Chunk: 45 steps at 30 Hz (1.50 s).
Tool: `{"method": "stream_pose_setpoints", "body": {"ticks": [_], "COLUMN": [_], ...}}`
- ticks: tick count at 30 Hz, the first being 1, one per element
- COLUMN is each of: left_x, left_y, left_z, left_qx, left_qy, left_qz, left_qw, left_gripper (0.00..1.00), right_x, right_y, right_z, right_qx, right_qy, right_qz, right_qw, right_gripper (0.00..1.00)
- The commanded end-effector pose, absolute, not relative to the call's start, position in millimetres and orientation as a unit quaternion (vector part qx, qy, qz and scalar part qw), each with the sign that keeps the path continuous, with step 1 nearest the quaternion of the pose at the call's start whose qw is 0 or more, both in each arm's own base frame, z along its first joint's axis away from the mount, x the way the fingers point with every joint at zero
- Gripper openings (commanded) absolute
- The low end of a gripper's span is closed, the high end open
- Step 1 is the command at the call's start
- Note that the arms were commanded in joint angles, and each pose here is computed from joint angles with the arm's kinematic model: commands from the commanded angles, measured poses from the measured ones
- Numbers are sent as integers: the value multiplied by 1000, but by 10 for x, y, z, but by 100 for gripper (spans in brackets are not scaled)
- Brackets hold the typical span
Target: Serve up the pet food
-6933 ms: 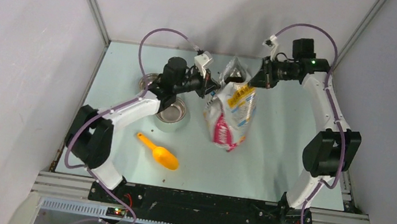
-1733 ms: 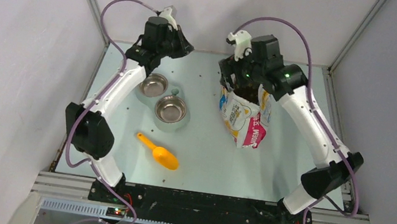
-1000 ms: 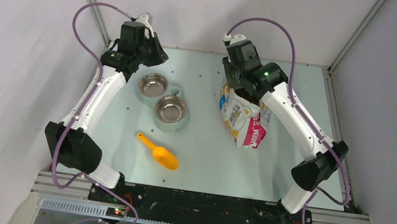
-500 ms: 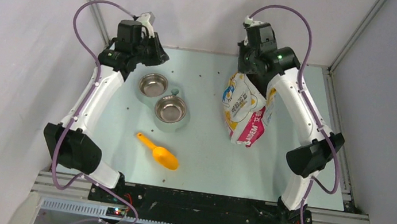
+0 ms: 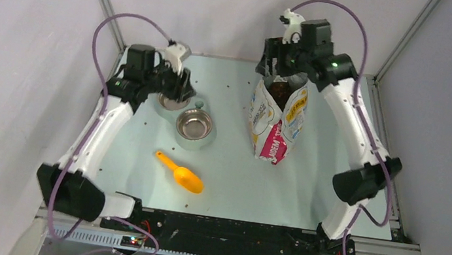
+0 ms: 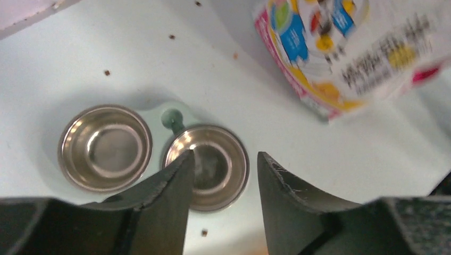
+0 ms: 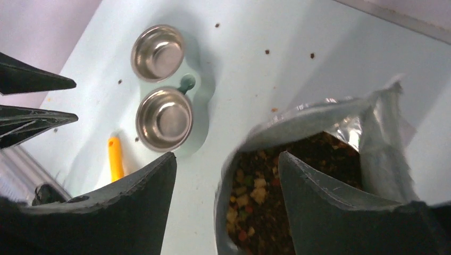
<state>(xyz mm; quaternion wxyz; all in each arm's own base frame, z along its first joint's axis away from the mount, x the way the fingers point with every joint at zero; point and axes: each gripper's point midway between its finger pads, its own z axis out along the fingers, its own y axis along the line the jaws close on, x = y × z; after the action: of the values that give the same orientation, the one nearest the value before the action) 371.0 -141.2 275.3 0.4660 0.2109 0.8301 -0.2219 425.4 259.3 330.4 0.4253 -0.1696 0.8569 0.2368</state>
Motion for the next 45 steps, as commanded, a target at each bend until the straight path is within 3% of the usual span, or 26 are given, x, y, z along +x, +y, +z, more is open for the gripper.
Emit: {"method": "stream_pose_setpoints", "body": {"ticks": [1, 5, 8, 14, 17, 22, 30, 33, 36, 39, 45], "left_x": [3068, 2568, 2338, 2293, 2423, 2791, 2505, 2469, 2420, 2362, 2268], "left_y": [-1375, -1313, -1302, -1303, -1204, -899, -824, -1023, -1275, -1320, -1211], "left_z": [2808, 2337, 2010, 1577, 1410, 1269, 892, 1036, 1390, 1558, 1310], "left_qx": [442, 546, 559, 515, 454, 222, 60, 120, 288, 457, 576], "left_qy": [731, 704, 713, 759, 810, 917, 971, 949, 875, 792, 748], "left_qz": [-172, -174, -201, -226, -197, -117, -131, -194, -261, -224, -167], "left_qw": [490, 420, 374, 327, 314, 309, 190, 217, 289, 338, 284], "left_gripper": [55, 56, 56, 55, 53, 53, 53, 55, 56, 58, 55], "right_x": [3716, 3215, 2913, 2611, 2473, 2244, 2215, 2215, 2229, 2234, 2235], "right_y": [2335, 2108, 1957, 1792, 1733, 1649, 1671, 1695, 1725, 1777, 1861], "right_z": [4160, 4247, 4106, 3548, 3166, 2854, 2756, 2732, 2707, 2696, 2739], "right_qx": [-265, -342, -378, -381, -375, -402, -420, -427, -426, -423, -429], "right_qy": [766, 716, 694, 727, 754, 763, 759, 757, 757, 756, 747], "right_qz": [312, 348, 329, 305, 301, 273, 267, 266, 271, 282, 288], "right_qw": [496, 499, 517, 482, 448, 426, 420, 417, 415, 412, 419], "right_gripper": [75, 82, 86, 82, 80, 79, 80, 80, 80, 80, 80]}}
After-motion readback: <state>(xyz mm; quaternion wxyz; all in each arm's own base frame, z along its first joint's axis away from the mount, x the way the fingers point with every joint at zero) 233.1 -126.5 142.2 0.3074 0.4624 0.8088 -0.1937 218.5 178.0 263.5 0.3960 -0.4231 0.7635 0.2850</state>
